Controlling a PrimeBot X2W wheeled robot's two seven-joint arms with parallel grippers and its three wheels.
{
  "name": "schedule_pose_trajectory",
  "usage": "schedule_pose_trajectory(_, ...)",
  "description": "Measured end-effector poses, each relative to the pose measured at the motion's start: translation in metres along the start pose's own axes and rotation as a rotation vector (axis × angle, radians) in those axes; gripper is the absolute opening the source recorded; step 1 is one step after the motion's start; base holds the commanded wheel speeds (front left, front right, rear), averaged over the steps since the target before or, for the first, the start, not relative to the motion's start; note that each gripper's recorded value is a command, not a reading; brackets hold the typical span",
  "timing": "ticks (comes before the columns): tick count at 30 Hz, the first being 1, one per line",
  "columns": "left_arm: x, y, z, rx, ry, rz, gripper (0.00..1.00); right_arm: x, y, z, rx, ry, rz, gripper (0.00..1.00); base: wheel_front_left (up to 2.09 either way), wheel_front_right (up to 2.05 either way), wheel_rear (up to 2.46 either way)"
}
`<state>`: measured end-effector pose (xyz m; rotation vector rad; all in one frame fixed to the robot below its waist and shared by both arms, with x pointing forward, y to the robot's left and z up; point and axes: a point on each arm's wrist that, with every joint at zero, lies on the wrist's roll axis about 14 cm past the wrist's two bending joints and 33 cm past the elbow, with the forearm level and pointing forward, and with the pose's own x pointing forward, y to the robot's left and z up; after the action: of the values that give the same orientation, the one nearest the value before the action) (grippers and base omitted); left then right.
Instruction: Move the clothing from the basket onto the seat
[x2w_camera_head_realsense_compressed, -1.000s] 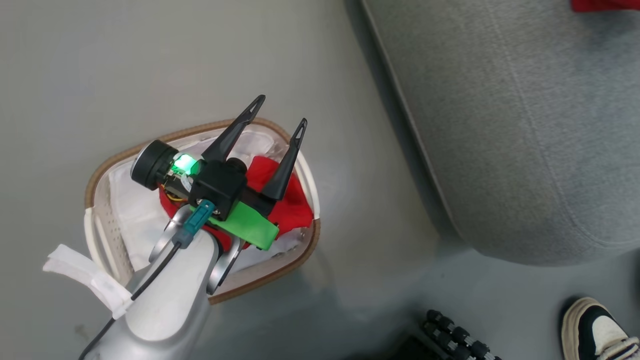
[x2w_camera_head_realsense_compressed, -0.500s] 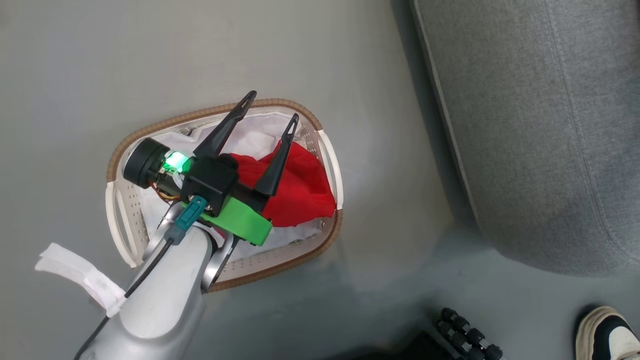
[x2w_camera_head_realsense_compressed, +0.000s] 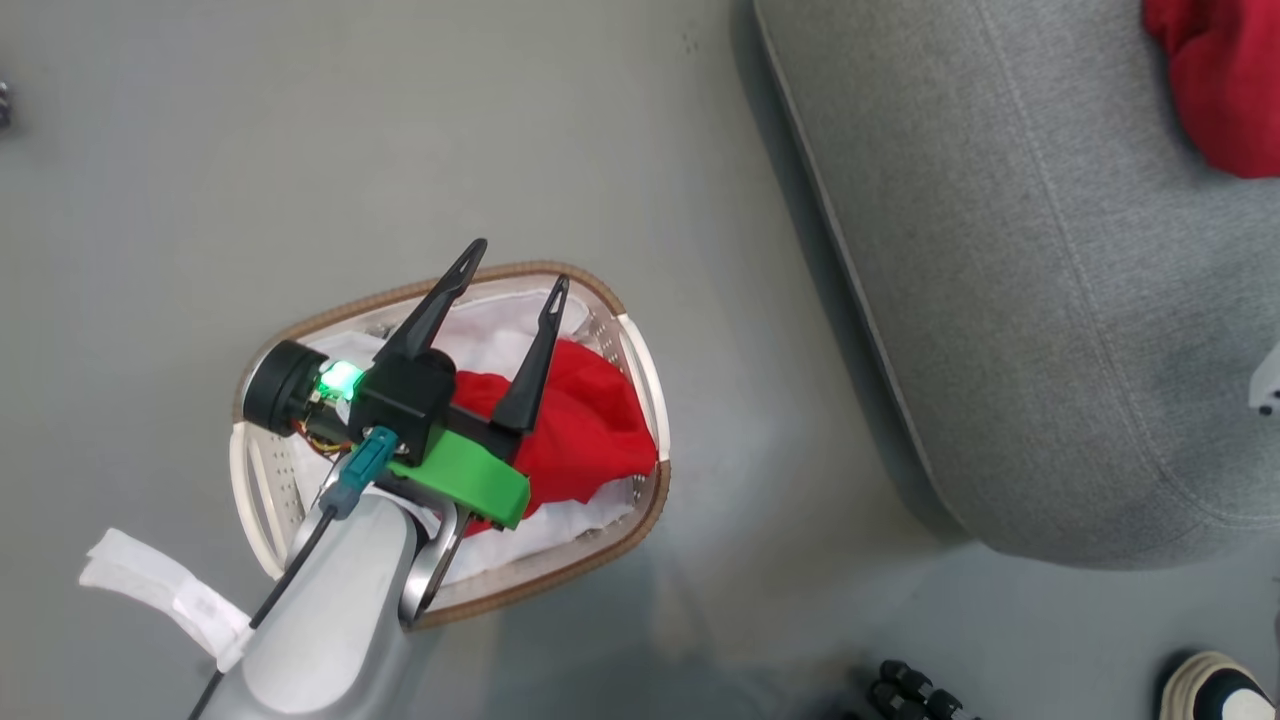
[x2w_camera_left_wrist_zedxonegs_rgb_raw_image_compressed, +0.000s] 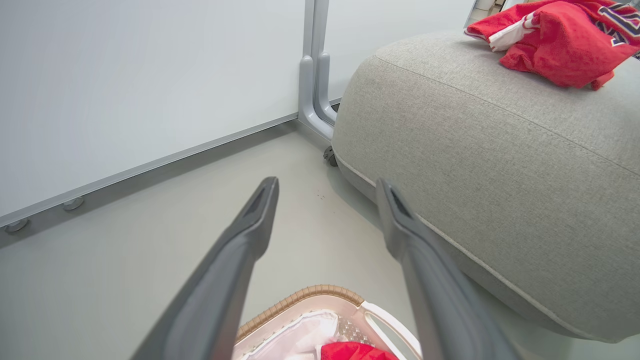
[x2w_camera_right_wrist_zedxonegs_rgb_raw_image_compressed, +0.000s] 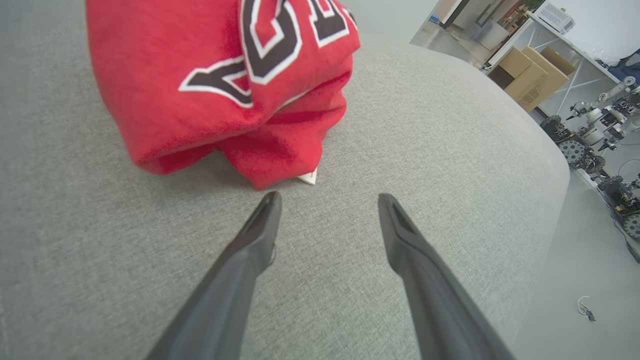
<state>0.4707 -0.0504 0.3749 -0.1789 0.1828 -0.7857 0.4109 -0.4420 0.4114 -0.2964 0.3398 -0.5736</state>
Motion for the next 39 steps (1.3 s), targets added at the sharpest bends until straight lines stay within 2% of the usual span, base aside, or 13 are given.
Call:
schedule_pose_trajectory(4,-0.008,-0.001,0.01,0.0,-0.011,0.03,1.0,-0.016,0.005,0.004,0.017,-0.021,0.032,1.0,0.0,0.0,0.0)
schedule_pose_trajectory(10,-0.026,0.008,0.026,0.004,-0.029,0.113,1.0,-0.033,0.038,0.026,0.051,-0.096,0.145,1.0,0.0,0.0,0.0)
schedule_pose_trajectory(23,-0.107,0.075,0.051,0.015,-0.071,0.473,1.0,-0.068,0.165,0.112,0.196,-0.317,0.485,1.0,0.0,0.0,0.0)
schedule_pose_trajectory(28,-0.143,0.099,0.061,0.031,-0.09,0.599,1.0,-0.09,0.202,0.134,0.243,-0.364,0.591,1.0,0.0,0.0,0.0)
schedule_pose_trajectory(33,-0.172,0.112,0.072,0.053,-0.114,0.689,1.0,-0.112,0.221,0.137,0.263,-0.369,0.662,1.0,0.0,0.0,0.0)
schedule_pose_trajectory(39,-0.197,0.112,0.078,0.06,-0.131,0.741,1.0,-0.13,0.221,0.133,0.285,-0.361,0.685,1.0,0.0,0.0,0.0)
